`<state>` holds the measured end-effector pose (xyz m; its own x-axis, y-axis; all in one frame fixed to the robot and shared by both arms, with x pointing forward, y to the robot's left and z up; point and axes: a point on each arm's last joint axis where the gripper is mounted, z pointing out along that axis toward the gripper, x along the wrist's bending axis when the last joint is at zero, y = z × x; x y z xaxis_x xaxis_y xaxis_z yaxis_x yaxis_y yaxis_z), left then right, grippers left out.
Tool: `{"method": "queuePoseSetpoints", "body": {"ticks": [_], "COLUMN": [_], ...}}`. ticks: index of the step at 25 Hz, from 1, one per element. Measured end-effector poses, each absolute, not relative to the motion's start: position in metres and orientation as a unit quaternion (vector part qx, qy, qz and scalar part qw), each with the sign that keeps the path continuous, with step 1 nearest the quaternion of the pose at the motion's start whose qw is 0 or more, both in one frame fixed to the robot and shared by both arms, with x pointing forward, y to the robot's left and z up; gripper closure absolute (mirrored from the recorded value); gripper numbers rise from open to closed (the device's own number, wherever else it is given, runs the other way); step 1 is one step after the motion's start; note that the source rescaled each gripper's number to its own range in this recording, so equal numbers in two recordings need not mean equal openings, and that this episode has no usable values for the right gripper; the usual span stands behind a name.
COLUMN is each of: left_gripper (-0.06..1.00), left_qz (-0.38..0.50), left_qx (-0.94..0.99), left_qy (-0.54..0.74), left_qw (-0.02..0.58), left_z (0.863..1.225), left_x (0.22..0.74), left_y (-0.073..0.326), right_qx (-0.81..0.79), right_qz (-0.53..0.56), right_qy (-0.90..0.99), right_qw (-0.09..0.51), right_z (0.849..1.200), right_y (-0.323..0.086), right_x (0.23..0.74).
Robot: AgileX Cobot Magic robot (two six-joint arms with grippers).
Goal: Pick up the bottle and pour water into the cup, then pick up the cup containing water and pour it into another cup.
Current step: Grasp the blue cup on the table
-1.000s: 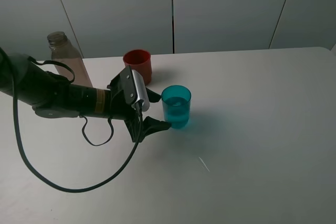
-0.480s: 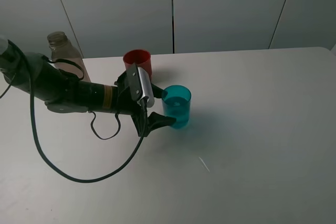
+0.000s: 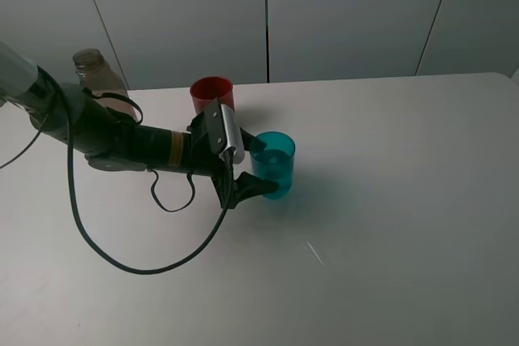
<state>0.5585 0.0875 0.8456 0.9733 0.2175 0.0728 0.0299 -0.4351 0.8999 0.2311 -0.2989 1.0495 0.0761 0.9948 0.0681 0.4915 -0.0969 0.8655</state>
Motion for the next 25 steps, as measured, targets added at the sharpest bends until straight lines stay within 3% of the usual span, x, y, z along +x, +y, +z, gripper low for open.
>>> {"method": "queuePoseSetpoints", "body": {"ticks": [25], "left_gripper": [-0.06], "left_qz": [0.065], "left_qx": [0.839], "left_qy": [0.07], "left_qw": [0.536], "left_z": [0.829], "left_x": [0.571], "left_y": [0.079], "right_qx": [0.646], "right_qz": [0.362], "right_qy": [0.575], "right_qw": [0.347], "right_z": [1.049], "right_y": [-0.299], "right_x": [0.231]}}
